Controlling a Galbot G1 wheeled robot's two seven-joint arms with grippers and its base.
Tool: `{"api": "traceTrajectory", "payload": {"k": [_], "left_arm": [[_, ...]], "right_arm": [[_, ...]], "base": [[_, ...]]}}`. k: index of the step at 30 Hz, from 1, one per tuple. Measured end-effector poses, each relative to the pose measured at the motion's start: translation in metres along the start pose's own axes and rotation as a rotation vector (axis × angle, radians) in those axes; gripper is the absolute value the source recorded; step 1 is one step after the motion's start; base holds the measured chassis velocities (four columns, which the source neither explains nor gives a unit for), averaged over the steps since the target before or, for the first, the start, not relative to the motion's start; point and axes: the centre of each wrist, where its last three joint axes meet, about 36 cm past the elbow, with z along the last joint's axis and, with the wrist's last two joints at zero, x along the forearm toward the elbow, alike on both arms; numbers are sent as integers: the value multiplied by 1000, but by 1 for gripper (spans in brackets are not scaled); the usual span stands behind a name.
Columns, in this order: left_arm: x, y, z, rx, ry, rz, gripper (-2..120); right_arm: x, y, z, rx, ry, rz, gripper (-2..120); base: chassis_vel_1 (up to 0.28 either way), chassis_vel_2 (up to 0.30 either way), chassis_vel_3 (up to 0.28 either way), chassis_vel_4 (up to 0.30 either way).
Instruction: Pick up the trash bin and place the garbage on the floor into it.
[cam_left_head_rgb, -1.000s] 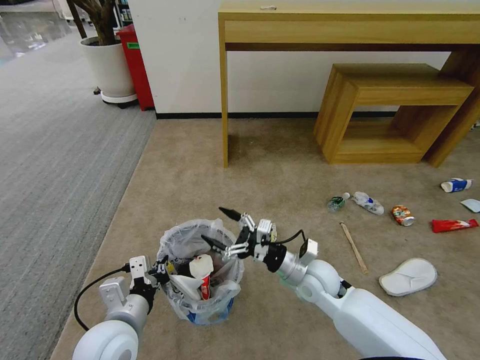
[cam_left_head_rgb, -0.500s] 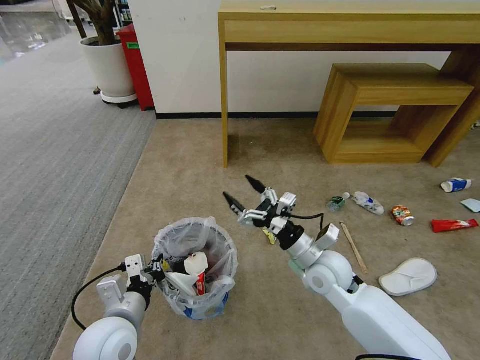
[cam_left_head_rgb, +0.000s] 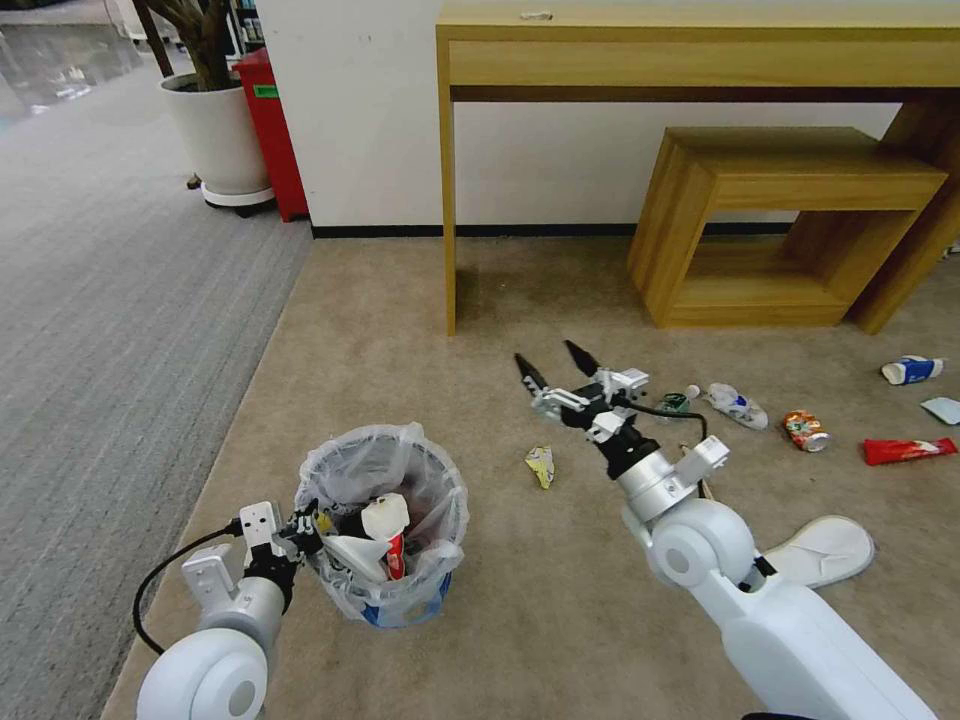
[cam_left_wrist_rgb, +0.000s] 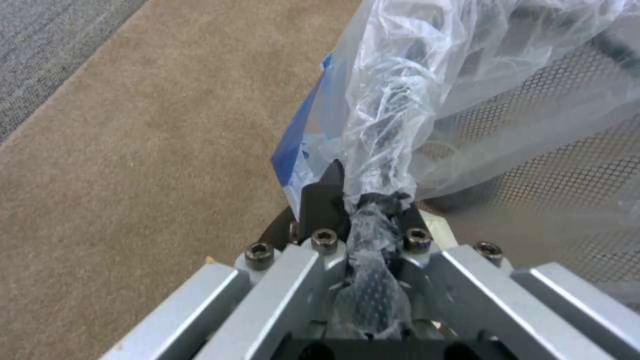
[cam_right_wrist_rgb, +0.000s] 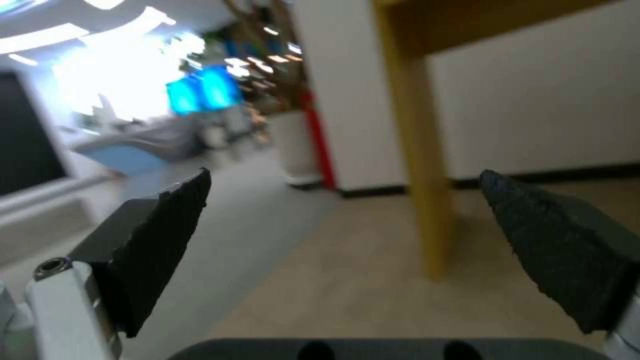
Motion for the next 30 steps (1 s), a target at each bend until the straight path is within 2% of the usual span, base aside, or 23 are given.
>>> {"api": "traceTrajectory", "payload": {"k": [3,12,30], "left_arm": [[-2,2,-2,-1,-4,3,1],[-7,6,-6,2,-18,-6,1],[-9,12,-11,15,-37,-16,1]], "right_arm": [[11,-15,-5,67,39,103,100],[37,-40,-3,138,59,262,100],[83,-79,-3,233,42,393,100]], "base": [[0,0,0,0],[0,0,0,0],[0,0,0,0]]}}
